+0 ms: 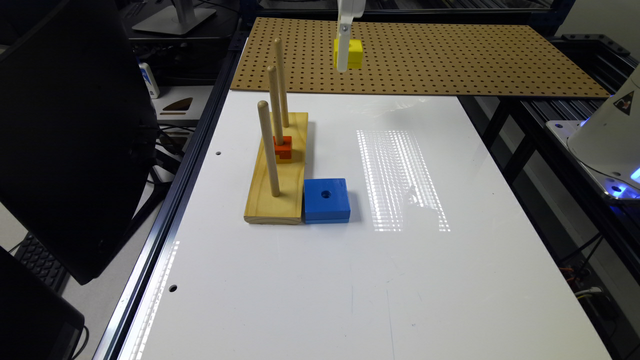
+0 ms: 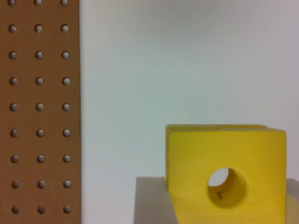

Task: Pick up yellow block.

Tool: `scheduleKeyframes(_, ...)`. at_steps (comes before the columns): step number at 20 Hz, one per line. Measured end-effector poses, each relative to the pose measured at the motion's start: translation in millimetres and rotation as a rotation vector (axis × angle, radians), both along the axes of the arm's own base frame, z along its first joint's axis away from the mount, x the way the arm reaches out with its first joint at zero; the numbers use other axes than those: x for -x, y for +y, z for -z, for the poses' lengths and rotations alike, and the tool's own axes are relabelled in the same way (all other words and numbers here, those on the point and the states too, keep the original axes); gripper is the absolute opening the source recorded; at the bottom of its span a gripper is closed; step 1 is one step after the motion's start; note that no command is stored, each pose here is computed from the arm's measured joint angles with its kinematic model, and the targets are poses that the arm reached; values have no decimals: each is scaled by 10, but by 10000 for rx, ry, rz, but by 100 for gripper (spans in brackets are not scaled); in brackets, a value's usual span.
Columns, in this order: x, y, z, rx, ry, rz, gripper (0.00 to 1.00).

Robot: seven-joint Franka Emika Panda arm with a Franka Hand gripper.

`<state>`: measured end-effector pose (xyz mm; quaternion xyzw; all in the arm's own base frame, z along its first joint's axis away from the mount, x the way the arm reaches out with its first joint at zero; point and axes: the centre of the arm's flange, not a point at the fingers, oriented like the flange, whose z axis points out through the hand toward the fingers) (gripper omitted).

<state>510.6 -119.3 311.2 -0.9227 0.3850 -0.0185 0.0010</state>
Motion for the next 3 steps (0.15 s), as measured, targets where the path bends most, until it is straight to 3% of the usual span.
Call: scheduleKeyframes(3, 22, 6, -239, 28, -72, 0, 0)
